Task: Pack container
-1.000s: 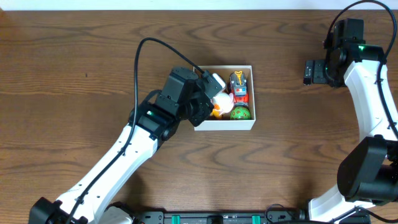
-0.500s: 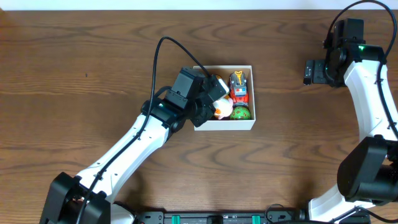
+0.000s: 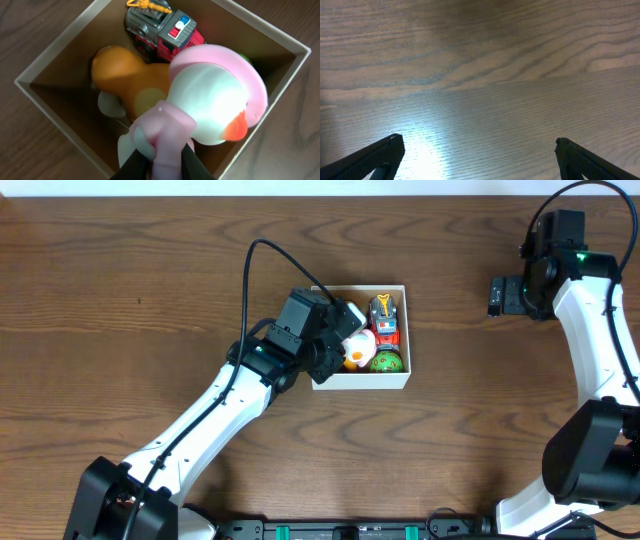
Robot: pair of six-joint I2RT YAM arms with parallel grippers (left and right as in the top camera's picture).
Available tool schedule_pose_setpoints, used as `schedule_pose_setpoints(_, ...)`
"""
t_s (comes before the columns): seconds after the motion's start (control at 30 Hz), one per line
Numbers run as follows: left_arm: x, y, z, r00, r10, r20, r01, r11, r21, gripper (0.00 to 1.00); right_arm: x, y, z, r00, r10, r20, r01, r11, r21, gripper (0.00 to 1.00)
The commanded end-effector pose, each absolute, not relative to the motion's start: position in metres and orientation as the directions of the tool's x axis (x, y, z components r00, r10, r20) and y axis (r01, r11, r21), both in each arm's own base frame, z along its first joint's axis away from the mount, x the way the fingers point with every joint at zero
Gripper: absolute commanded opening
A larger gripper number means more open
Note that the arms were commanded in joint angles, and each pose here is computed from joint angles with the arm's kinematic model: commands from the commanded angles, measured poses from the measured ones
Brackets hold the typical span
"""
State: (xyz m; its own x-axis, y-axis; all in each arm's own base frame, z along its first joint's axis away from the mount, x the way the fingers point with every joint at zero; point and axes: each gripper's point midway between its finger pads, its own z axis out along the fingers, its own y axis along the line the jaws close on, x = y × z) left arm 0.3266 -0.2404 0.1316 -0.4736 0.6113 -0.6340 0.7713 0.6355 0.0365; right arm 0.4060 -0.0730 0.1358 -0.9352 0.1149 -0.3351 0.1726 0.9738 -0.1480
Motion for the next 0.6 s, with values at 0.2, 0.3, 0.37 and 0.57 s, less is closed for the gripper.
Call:
schedule_pose_setpoints(0.2,0.3227,-0.2361,0.1281,-0.555,0.564,-0.611,0.725,0.688,-0.024,0.41,0.4047,-0.0769,0.1415,-0.931,0.113,-0.347,0.176,0.972,-0.156,0.99)
schedule_pose_setpoints(0.3,0.3198,-0.2343,0.1256,-0.564,0.570,-0.598,0.725,0.689,-0.028,0.52,0.4047,-0.0769,0.1415,-0.931,0.113,-0.347,0.176,0.972,-0.156,0.99)
schedule_pose_setpoints(0.37,0.3184,-0.2334,0.1244,-0.569,0.572,-0.591,0.724,0.689,-0.030,0.60,0.4047,-0.0769,0.1415,-0.931,0.113,-0.347,0.176,0.972,-0.156,0.99)
schedule_pose_setpoints(0.57,0.3215,-0.2353,0.1273,-0.580,0.545,-0.605,0.708,0.705,-0.044,0.61,0.4047,-0.0769,0.1415,-0.931,0.113,-0.347,0.176,0.972,-0.156,0.99)
